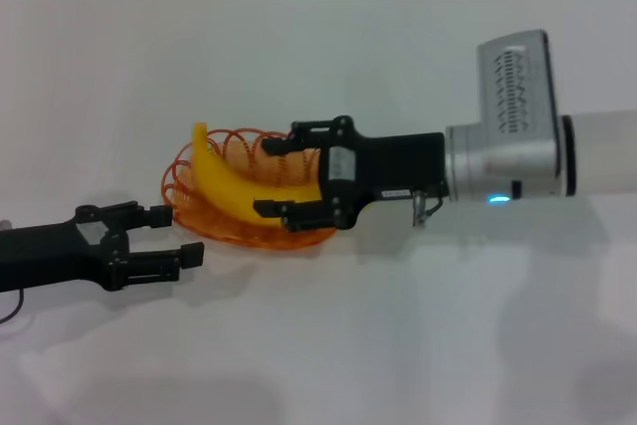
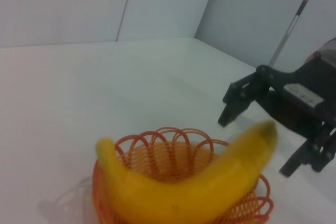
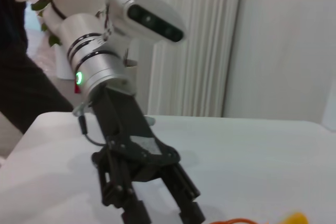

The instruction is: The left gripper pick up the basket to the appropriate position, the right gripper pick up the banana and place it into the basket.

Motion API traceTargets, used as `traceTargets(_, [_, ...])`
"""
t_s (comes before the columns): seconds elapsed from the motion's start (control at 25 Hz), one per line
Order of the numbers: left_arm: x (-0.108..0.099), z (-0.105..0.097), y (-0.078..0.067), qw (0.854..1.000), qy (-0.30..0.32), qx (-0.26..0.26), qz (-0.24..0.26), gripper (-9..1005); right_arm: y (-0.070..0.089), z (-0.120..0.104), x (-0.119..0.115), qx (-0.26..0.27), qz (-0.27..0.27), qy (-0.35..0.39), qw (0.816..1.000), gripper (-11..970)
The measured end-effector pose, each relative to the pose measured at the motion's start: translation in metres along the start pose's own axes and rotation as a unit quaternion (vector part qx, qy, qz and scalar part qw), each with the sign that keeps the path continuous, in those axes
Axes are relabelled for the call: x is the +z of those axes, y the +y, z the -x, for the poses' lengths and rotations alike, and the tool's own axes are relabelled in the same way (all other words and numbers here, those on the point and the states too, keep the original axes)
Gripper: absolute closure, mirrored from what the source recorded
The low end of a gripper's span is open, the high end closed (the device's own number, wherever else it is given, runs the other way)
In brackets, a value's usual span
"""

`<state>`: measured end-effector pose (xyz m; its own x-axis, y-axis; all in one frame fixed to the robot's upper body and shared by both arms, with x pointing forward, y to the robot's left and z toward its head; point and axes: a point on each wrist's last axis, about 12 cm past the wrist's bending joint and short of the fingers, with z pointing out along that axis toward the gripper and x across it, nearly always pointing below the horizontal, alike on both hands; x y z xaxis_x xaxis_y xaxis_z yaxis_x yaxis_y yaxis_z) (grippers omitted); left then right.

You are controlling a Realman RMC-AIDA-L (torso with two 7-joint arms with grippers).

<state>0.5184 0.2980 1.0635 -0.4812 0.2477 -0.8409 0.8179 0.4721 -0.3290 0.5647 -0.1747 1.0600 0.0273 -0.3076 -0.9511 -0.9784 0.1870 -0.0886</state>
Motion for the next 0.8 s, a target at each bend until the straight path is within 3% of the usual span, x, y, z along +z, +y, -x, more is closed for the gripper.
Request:
traceTargets(0.12, [-0.006,-0.002,0.001,1.000,-0.005,-0.002,0.005,138,-0.003,-0.001,-0.021,0.017,-0.006,-0.012,1.000,366])
traceTargets(0.2, [-0.008,-0.001,0.001,1.000,-0.007,0.002,0.005,138,-0.001,-0.007,-0.048,0.034,-0.017,-0.018,0.999,307])
traceTargets(0.24, [-0.008,-0.001,0.000,1.000,-0.008,0.004,0.003,138,0.006,-0.016,-0.077,0.056,-0.042,-0.025,0.997,269])
traceTargets(0.28, [-0.009,-0.001,0.000,1.000,-0.008,0.008,0.002,138,0.006,-0.016,-0.077,0.056,-0.042,-0.025,0.997,232])
traceTargets(0.36, [-0.011,-0.003,0.000,1.000,-0.014,0.015,0.005,138,0.014,-0.027,-0.101,0.078,-0.080,-0.027,0.993,156])
traceTargets(0.48, [-0.020,-0.010,-0.001,0.998,-0.043,0.040,0.028,138,0.032,-0.048,-0.128,0.114,-0.133,-0.022,0.984,166])
traceTargets(0.64, [-0.035,-0.027,-0.007,0.988,-0.075,0.115,0.072,138,0.051,-0.061,-0.143,0.150,-0.151,-0.021,0.977,166])
traceTargets(0.8, [-0.046,-0.045,-0.010,0.975,-0.084,0.171,0.112,138,0.054,-0.062,-0.145,0.161,-0.148,-0.021,0.976,166])
